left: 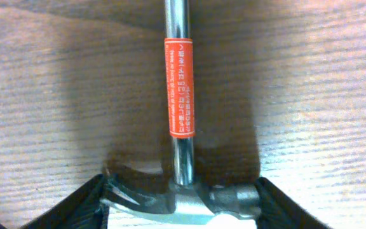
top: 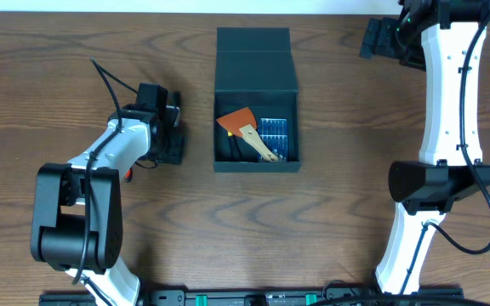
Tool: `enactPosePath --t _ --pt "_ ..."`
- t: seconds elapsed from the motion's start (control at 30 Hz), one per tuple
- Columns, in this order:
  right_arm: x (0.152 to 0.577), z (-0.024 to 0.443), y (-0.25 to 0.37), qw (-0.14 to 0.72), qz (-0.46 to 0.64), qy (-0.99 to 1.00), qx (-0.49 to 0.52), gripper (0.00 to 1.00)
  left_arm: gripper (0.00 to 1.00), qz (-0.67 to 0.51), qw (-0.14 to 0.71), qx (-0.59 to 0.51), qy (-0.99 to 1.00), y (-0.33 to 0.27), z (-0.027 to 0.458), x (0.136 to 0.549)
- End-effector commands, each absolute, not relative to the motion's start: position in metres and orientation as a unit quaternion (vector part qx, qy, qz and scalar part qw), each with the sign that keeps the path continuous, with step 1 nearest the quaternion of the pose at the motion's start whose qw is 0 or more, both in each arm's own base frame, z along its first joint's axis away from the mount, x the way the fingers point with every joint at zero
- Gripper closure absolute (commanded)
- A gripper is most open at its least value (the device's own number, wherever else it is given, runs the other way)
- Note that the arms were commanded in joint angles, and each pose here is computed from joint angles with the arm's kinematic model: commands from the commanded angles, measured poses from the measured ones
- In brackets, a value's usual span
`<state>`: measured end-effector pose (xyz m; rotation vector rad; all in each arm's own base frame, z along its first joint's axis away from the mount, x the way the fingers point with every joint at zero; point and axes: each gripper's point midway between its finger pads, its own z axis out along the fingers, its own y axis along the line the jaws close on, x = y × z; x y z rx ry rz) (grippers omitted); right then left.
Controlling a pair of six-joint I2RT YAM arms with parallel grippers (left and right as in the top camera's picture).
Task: Pack container
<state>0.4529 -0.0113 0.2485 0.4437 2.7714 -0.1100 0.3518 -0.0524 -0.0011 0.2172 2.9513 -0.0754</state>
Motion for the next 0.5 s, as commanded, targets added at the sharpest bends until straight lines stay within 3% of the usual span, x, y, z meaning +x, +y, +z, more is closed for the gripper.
enactPosePath --t 0.0,0.37,0.47 --pt "0.4531 0.2541 -0.0151 0.175 -0.042 0.97 0.164 0.01 0.61 -0.036 0.073 0.081 0.993 -0.0567 -0.0099 0.3462" --pt "0.4531 0.2541 -0.0151 0.175 -0.042 0.97 0.164 0.01 0.65 -0.036 0.073 0.081 0.993 -0.0567 -0.0099 0.3461" --pt "0.4531 0.2541 -0.0151 0.175 -0.042 0.97 0.164 0.01 0.58 -0.036 0.073 0.081 0.993 -0.0567 -0.0099 0.3461"
